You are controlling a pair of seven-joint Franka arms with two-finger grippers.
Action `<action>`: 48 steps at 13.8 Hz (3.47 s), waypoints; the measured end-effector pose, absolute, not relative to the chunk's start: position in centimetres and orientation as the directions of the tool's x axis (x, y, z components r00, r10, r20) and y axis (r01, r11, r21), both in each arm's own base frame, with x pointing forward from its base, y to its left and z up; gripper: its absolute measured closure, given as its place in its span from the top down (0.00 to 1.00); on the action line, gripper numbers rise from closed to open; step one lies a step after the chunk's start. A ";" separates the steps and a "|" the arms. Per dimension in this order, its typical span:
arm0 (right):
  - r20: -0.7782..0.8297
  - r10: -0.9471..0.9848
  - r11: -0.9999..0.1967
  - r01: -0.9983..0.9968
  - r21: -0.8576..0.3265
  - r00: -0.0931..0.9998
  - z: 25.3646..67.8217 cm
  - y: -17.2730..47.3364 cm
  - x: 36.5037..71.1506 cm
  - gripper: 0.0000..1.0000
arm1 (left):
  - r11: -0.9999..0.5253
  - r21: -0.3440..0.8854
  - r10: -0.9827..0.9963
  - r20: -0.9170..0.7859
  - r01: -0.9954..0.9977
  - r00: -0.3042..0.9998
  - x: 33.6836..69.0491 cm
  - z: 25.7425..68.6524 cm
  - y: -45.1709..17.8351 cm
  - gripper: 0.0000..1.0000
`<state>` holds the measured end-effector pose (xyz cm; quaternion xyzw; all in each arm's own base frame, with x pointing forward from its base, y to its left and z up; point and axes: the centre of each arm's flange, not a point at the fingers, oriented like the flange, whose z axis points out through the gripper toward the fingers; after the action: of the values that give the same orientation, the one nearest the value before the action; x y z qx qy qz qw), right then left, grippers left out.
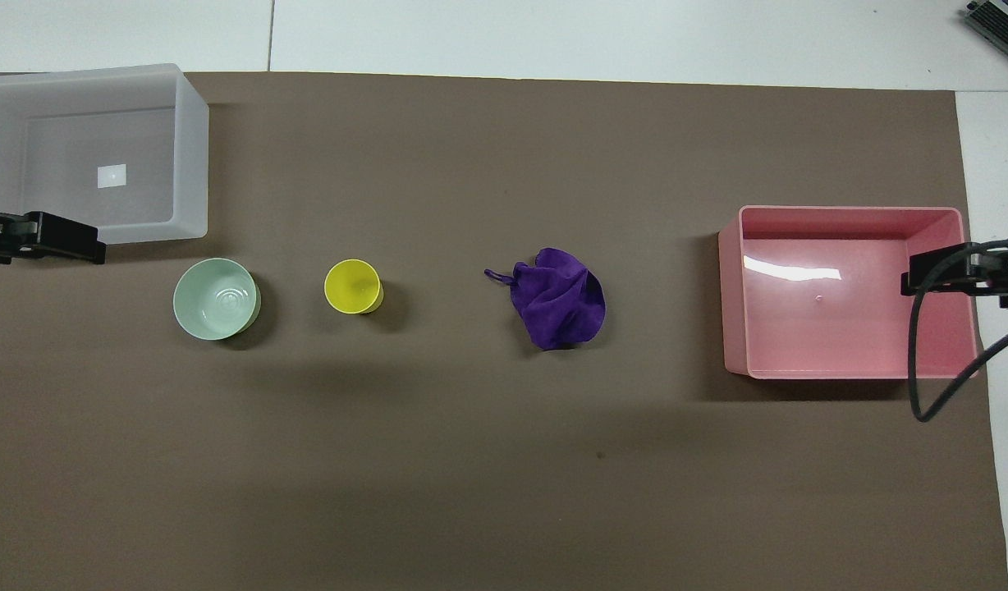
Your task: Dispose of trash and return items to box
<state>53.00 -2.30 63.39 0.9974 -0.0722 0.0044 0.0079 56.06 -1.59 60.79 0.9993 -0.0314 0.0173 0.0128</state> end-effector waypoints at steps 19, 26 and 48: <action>0.109 0.053 -0.998 0.055 -0.012 0.993 55.7 11.6 55.1 1.00 | -1.000 0.016 -0.013 0.128 -0.015 0.992 55.2 45.9 0.3 1.00; 0.174 0.055 -0.994 0.071 -0.087 0.983 44.8 23.9 58.6 1.00 | -1.000 0.014 -0.015 0.177 -0.018 0.984 55.3 36.1 0.0 1.00; 0.109 0.124 -0.990 0.129 -0.047 0.986 31.3 28.4 58.3 0.05 | -0.999 0.007 0.049 0.297 0.050 0.953 61.4 49.5 6.2 0.03</action>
<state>58.27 28.40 31.30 0.9962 0.0635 0.0531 -0.0268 61.36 6.16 49.46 0.9883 0.0250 0.1505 -0.0004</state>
